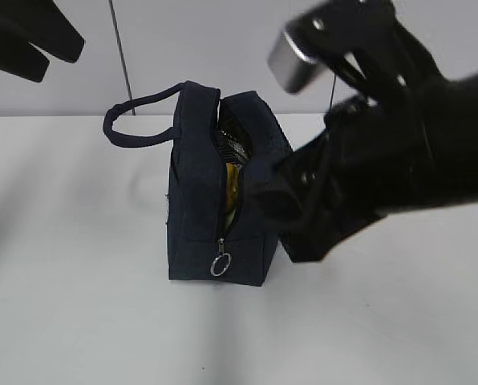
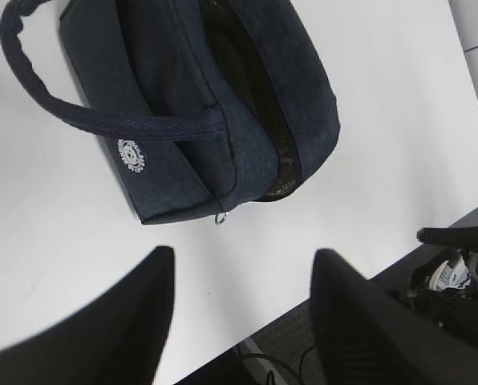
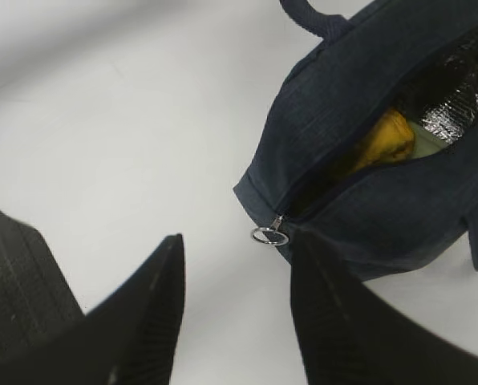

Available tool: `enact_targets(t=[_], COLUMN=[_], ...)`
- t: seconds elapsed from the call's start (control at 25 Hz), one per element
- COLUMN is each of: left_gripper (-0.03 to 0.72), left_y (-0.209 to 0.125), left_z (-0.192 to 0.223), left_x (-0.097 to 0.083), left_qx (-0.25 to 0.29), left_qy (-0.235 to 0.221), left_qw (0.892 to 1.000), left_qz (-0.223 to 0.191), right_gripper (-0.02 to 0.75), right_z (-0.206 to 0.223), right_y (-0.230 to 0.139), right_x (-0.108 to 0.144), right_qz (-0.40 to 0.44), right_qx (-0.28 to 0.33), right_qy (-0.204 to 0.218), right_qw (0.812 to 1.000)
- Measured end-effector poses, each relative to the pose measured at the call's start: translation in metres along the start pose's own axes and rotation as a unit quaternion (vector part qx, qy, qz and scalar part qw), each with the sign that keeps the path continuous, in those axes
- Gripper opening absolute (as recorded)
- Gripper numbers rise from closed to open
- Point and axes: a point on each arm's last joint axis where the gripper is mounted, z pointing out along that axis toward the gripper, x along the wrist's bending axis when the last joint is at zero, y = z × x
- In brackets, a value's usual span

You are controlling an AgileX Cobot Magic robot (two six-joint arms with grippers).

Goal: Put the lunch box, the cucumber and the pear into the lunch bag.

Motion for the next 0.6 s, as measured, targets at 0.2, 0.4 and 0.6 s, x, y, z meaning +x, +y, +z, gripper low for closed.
enact_targets(t=[0.2, 0.4, 0.6], left_gripper=[0.376, 0.374, 0.374], left_y=[-0.001, -0.001, -0.001], left_z=[-0.001, -0.001, -0.001], left_x=[-0.001, 0.0, 0.0], left_qx=[-0.001, -0.001, -0.001], left_qy=[0.0, 0.001, 0.003], left_qw=[1.0, 1.0, 1.0], left_qz=[0.001, 0.001, 0.002], right_gripper=[0.326, 0.326, 0.326], right_z=[0.009, 0.015, 0.015], right_y=[-0.048, -0.072, -0.089], right_x=[0.003, -0.002, -0.003], right_qz=[0.035, 0.043, 0.054], right_qx=[-0.057, -0.108, -0.153], right_qy=[-0.05, -0.112, -0.145], right_qw=[0.997, 0.987, 0.976])
